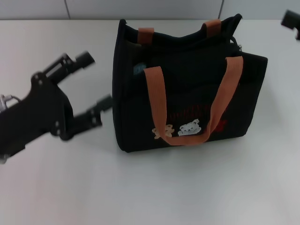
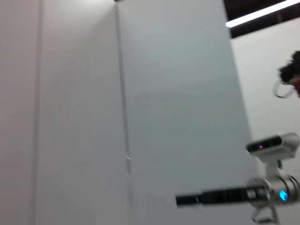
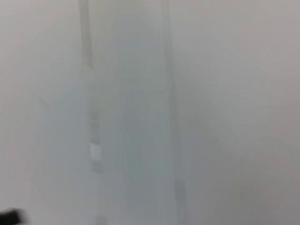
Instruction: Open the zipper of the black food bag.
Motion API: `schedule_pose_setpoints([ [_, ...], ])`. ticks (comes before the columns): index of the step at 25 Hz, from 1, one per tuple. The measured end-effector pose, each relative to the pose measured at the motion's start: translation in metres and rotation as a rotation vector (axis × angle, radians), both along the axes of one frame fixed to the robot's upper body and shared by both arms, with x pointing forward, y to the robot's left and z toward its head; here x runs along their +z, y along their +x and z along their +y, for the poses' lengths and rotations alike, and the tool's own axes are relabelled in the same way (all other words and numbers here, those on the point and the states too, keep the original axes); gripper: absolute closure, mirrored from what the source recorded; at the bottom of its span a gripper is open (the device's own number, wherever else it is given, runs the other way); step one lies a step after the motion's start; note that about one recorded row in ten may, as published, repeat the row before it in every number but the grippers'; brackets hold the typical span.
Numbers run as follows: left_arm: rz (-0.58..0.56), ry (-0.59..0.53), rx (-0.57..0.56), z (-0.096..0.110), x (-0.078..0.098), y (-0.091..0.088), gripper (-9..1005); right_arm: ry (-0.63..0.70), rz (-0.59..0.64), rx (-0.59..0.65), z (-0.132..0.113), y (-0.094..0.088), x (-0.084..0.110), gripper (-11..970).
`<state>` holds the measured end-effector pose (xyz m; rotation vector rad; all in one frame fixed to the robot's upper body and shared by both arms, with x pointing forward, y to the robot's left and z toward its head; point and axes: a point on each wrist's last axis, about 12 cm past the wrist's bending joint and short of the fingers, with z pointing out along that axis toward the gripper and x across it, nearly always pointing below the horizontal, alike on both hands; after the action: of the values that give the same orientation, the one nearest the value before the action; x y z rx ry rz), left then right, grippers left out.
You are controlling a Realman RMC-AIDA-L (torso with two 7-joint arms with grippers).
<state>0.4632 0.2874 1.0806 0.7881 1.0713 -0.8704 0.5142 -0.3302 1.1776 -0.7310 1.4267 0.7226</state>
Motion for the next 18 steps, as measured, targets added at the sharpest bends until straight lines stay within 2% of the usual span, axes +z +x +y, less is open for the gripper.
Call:
schedule_pose_setpoints([
  [2, 0.036, 0.058, -0.080, 0.000, -0.002, -0.004, 158, 0.004, -0.023, 0.109, 0.001, -0.017, -0.006, 218],
  [4, 0.076, 0.114, -0.155, -0.002, -0.005, -0.007, 158, -0.028, -0.019, 0.229, 0.003, -0.035, -0.016, 198],
  [8, 0.141, 0.185, -0.263, -0.008, -0.010, -0.011, 158, -0.115, 0.018, 0.380, 0.008, -0.061, -0.040, 157],
  [12, 0.168, 0.221, -0.300, -0.010, -0.016, -0.015, 158, -0.073, 0.056, 0.440, 0.013, -0.075, -0.067, 157],
  [18, 0.187, 0.248, -0.331, -0.011, -0.018, -0.017, 159, -0.035, 0.060, 0.441, 0.015, -0.085, -0.083, 157],
])
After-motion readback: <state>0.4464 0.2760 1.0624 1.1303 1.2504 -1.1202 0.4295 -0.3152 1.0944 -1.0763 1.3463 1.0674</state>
